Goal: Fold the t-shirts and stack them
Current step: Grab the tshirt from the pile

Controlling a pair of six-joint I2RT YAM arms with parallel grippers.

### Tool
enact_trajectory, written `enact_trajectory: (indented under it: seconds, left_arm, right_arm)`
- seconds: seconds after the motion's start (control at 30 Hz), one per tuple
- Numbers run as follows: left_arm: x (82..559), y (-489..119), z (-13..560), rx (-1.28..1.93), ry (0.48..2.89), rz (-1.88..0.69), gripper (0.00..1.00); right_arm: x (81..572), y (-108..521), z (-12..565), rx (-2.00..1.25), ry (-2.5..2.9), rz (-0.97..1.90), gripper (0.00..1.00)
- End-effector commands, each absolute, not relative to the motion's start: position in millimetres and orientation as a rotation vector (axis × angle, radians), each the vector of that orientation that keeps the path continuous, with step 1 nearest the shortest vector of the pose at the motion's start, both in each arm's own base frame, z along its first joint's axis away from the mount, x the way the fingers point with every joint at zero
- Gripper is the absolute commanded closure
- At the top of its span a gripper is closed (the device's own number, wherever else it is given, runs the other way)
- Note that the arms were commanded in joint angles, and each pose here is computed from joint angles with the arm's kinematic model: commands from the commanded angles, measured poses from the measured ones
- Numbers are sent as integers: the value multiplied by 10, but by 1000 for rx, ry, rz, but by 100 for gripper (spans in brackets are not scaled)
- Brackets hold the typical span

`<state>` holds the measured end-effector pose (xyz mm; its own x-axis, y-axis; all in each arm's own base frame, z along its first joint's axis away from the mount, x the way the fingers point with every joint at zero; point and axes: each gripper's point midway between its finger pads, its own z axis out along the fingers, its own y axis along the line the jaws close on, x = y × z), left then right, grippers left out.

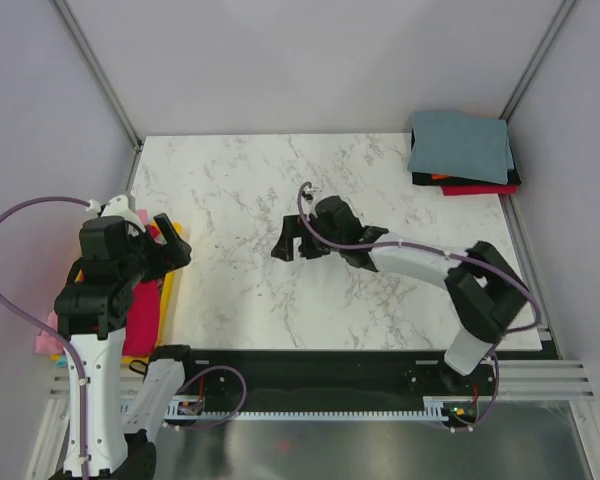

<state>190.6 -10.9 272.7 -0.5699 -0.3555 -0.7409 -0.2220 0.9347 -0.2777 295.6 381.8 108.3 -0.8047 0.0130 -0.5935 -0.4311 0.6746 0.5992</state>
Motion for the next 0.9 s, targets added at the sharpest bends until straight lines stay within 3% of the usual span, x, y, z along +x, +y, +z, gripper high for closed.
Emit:
enact_trajectory:
  seconds: [0.0, 0.23, 0.63, 0.87]
  left_arm:
    - [1957, 10, 2867, -410, 2130, -121, 0]
    - [1990, 72, 2492, -495, 2231, -75, 0]
    - [2055, 314, 1516, -806, 2575, 87, 0]
    - [2179, 973, 1570, -1017, 2466, 333, 2]
  right_arm:
    - [2856, 3308, 1347, -339, 2238, 763, 2]
    - [2691, 2744, 1927, -265, 2066, 675, 2]
    - [2492, 2602, 1934, -282, 2091, 691, 2]
    - [2419, 2707, 1789, -367, 2127, 731, 2]
